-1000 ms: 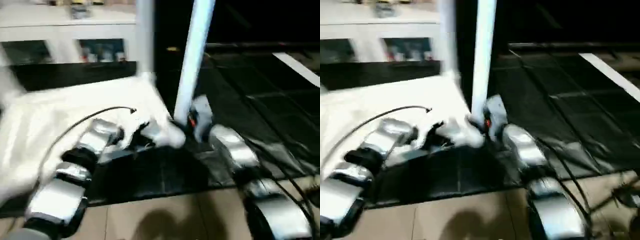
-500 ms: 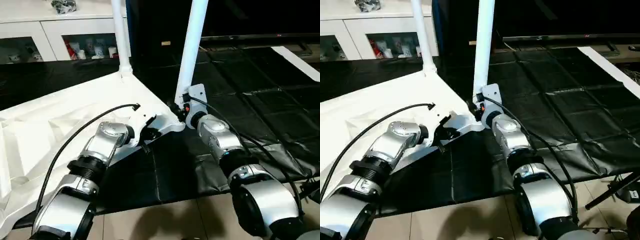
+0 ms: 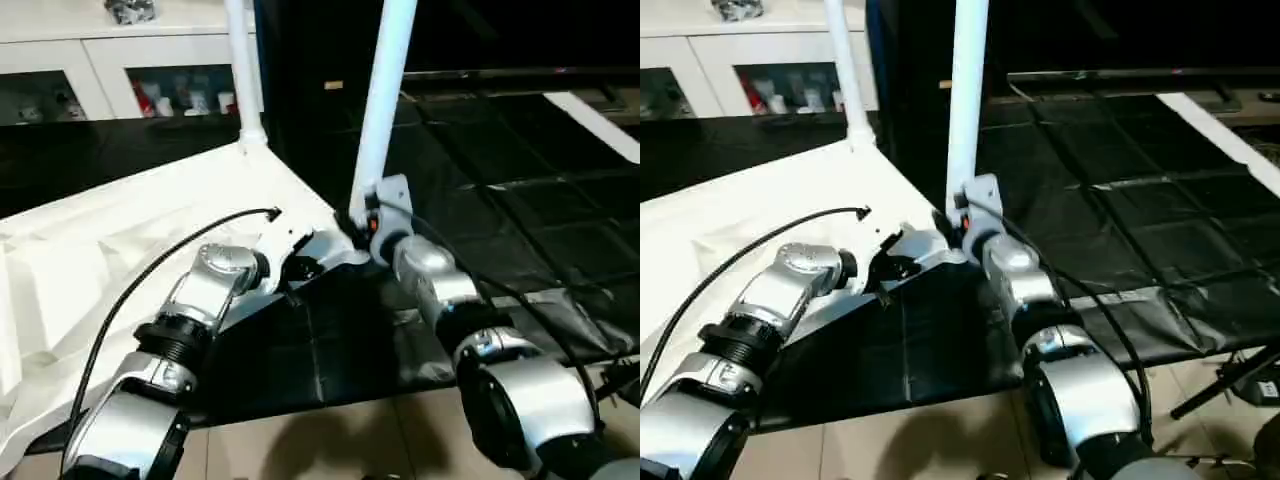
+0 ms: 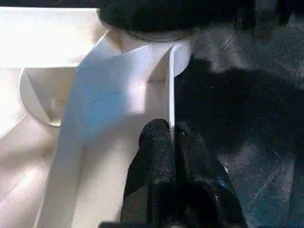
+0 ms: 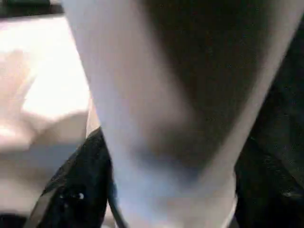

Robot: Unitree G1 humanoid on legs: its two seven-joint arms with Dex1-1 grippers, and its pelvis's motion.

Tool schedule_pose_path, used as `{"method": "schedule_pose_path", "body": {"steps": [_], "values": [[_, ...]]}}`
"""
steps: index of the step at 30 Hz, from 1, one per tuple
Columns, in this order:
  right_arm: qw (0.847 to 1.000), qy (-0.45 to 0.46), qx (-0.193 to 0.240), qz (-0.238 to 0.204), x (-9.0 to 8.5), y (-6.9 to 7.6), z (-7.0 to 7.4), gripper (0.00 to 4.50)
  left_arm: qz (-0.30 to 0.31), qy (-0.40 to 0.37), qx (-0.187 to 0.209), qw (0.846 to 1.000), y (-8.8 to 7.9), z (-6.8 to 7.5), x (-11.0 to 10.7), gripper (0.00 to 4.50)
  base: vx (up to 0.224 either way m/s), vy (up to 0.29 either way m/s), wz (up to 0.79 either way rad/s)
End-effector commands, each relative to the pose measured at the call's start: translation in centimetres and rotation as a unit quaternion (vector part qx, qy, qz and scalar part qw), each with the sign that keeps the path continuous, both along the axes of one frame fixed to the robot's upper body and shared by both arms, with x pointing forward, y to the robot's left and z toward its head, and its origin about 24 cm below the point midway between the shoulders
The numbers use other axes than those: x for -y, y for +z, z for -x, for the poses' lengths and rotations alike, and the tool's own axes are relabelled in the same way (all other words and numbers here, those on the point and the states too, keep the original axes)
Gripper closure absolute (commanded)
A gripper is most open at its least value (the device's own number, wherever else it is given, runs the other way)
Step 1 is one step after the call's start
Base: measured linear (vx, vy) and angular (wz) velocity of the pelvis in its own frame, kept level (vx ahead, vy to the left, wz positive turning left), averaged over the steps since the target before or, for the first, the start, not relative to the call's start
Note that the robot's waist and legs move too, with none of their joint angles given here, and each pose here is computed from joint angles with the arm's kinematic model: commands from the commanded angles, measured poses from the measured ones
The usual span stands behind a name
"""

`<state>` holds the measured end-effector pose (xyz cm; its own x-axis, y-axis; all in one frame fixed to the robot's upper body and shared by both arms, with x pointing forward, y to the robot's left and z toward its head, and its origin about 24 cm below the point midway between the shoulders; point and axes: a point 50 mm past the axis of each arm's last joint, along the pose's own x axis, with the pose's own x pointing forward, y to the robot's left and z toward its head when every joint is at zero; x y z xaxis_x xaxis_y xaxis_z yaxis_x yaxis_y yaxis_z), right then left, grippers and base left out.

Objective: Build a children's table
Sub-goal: Rotate leg to tighten

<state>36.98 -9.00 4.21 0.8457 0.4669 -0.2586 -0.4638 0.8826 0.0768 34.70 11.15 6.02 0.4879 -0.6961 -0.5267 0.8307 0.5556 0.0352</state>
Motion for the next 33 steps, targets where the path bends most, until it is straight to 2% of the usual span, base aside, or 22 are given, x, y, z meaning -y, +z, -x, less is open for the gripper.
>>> {"method": "schedule_pose_path", "body": {"steps": [1, 4, 5, 6, 9, 10, 12, 15, 20, 25, 29, 33], "values": [[1.0, 0.011, -0.012, -0.018, 1.2, -1.0, 0.7, 0.77, 0.002, -0.033, 0.025, 0.999, 1.0, -0.3, 0.3, 4.5, 0.0, 0.0, 0.0], [0.998, 0.043, -0.003, -0.041, 1.8, -1.1, 1.4, 0.7, -0.004, -0.045, 0.023, 0.999, 0.8, -0.3, 0.1, 4.5, 0.0, 0.0, 0.0], [0.997, 0.059, 0.003, -0.047, 2.0, -1.1, 1.7, 0.49, -0.004, -0.05, 0.022, 0.998, 0.8, -0.3, 0.0, 4.5, 0.0, 0.0, 0.0], [0.996, 0.08, 0.004, -0.046, 2.6, -1.3, 2.3, 0.49, -0.008, -0.062, 0.022, 0.998, 0.8, -0.2, -0.2, 4.5, 0.0, 0.0, 0.0], [0.995, 0.092, 0.0, -0.043, 3.0, -1.4, 2.6, 0.18, -0.009, -0.068, 0.021, 0.997, 0.7, -0.2, -0.3, 4.5, 0.0, 0.0, 0.0], [0.993, 0.111, 0.004, -0.037, 4.0, -1.4, 3.1, 0.1, -0.008, -0.081, 0.019, 0.996, 0.7, -0.1, -0.5, 4.5, 0.0, 0.0, 0.0], [0.991, 0.129, 0.015, -0.035, 4.6, -1.0, 3.5, 0.04, -0.009, -0.097, 0.019, 0.995, 0.6, 0.1, -0.6, 4.5, 0.0, 0.0, 0.0], [0.979, 0.197, 0.042, -0.033, 6.2, 0.5, 4.4, 0.04, -0.018, -0.149, 0.011, 0.989, 0.3, 0.6, -1.1, 4.5, 0.0, 0.0, 0.0], [0.958, 0.284, 0.03, 0.003, 7.6, 1.5, 5.8, 0.04, -0.032, -0.199, -0.001, 0.979, -0.2, 1.3, -1.5, 4.5, 0.0, 0.0, 0.0], [0.935, 0.356, 0.005, 0.005, 7.8, 2.3, 6.8, 0.04, -0.047, -0.257, -0.015, 0.965, -0.5, 1.9, -1.7, 4.5, 0.0, 0.0, 0.0], [0.913, 0.405, -0.015, 0.035, 7.5, 2.4, 7.1, 0.04, -0.056, -0.306, -0.021, 0.95, -0.4, 2.5, -1.6, 4.5, 0.0, 0.0, 0.0], [0.9, 0.432, -0.025, 0.049, 7.0, 2.6, 6.9, 0.04, -0.066, -0.342, -0.024, 0.937, -0.4, 3.0, -1.5, 4.5, 0.0, 0.0, 0.0]]}}
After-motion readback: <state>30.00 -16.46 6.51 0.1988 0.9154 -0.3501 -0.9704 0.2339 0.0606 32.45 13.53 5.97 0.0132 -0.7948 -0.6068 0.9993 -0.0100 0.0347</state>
